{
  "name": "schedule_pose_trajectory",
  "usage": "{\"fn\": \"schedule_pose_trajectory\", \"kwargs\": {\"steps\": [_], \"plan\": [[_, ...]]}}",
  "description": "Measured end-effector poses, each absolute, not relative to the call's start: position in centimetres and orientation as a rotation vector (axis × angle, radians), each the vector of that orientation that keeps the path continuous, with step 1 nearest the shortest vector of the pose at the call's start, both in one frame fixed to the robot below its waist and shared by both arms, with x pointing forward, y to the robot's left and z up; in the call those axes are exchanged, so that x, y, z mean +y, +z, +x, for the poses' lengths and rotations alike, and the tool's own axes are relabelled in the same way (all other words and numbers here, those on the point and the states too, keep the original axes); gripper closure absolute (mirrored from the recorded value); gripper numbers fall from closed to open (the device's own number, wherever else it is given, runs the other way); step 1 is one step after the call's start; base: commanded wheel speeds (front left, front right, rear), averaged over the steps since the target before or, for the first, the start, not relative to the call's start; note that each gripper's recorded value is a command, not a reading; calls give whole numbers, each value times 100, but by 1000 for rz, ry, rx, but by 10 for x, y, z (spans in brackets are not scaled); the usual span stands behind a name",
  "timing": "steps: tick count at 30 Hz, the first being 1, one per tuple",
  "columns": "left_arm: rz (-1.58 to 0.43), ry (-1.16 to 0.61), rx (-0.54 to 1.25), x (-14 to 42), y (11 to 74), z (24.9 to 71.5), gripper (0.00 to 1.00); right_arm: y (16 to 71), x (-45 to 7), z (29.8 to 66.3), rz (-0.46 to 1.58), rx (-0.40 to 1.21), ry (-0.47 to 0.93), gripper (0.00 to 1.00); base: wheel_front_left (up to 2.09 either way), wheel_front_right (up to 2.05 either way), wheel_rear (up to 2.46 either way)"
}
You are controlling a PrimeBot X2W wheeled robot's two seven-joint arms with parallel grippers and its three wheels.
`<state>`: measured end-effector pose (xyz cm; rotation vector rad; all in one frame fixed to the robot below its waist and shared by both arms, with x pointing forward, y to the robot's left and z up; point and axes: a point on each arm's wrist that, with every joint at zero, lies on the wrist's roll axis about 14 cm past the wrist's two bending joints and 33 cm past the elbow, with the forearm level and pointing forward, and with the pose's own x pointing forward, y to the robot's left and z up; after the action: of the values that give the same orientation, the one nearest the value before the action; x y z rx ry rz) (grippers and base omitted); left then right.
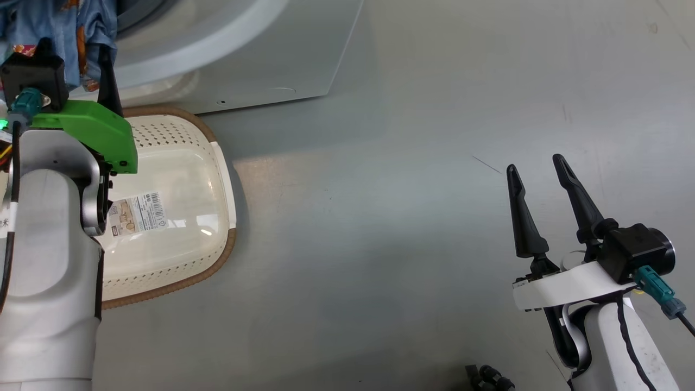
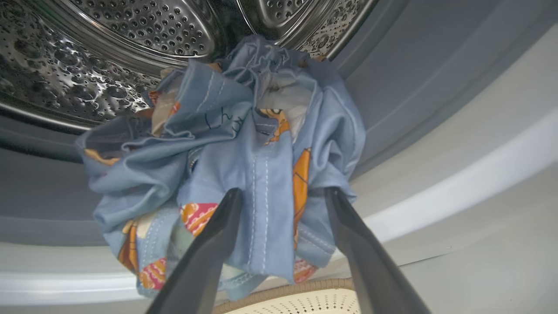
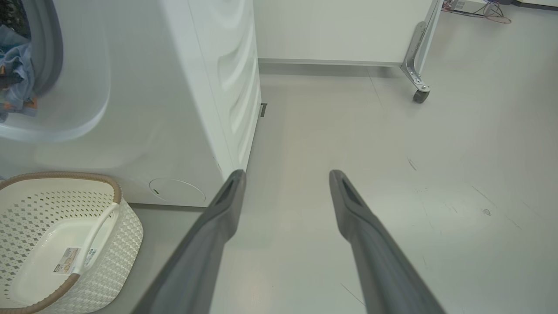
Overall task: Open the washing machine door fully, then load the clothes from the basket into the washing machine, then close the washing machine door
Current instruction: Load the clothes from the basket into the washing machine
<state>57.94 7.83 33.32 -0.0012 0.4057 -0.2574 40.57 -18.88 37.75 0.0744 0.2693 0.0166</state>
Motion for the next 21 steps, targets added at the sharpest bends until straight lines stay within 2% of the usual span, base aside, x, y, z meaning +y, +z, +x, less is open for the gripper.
{"fn": "schedule_pose_trajectory", "kwargs": {"steps": [17, 18, 19, 20, 21], "plan": [[82, -231, 425, 85, 309, 587, 0, 372, -193, 409, 83, 279, 1, 0, 0, 0, 0], [82, -230, 423, 85, 309, 588, 6, 372, -193, 409, 83, 279, 1, 0, 0, 0, 0], [86, -230, 421, 85, 309, 588, 35, 372, -193, 409, 85, 279, 0, 0, 0, 0, 0], [93, -232, 421, 86, 308, 588, 70, 372, -193, 409, 89, 279, -1, 0, 0, 0, 0], [96, -233, 421, 86, 308, 588, 100, 372, -193, 409, 92, 278, -1, 0, 0, 0, 0]]}}
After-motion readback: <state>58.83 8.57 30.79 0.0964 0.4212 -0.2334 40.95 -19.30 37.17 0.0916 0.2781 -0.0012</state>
